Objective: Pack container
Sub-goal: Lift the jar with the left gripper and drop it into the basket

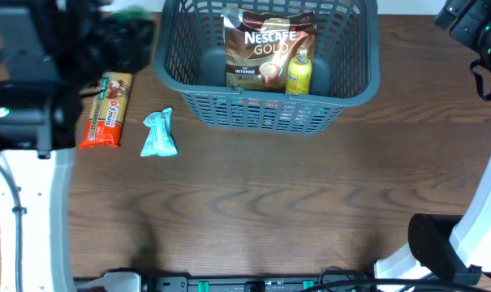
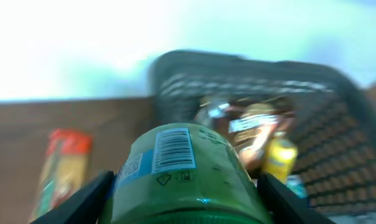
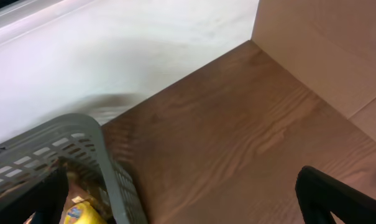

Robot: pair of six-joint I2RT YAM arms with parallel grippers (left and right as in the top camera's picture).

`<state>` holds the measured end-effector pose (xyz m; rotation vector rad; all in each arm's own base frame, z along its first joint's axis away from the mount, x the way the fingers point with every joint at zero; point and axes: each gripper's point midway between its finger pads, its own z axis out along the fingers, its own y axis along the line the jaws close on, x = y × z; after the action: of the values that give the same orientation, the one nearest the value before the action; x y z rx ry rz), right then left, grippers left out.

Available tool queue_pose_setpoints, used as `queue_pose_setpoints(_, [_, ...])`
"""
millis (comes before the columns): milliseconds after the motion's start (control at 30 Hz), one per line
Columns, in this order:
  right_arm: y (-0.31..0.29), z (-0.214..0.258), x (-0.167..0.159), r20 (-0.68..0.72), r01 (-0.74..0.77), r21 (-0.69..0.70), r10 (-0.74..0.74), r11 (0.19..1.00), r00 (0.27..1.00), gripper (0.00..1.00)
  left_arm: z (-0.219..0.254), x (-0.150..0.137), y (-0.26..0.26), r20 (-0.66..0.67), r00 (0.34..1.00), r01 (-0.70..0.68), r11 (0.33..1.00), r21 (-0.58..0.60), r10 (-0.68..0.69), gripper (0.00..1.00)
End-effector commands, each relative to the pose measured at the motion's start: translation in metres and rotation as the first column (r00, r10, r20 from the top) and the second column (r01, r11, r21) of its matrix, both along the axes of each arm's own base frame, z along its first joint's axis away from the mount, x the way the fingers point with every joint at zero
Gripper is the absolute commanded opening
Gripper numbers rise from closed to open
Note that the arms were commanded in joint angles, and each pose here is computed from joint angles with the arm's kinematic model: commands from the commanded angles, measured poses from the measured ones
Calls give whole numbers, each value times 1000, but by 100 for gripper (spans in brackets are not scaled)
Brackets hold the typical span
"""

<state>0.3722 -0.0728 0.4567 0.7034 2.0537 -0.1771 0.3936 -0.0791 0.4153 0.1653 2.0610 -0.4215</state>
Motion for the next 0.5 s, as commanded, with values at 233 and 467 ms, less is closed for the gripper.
queue_pose_setpoints(233, [-4, -1, -1, 2, 23, 4, -23, 1000, 1000, 99, -43, 31, -93, -88, 975, 206, 979, -9, -206, 6])
queue_pose_setpoints(467, [-4, -1, -1, 2, 23, 4, -23, 1000, 1000, 99, -109, 53, -123, -223, 941, 263, 965, 17, -253, 6])
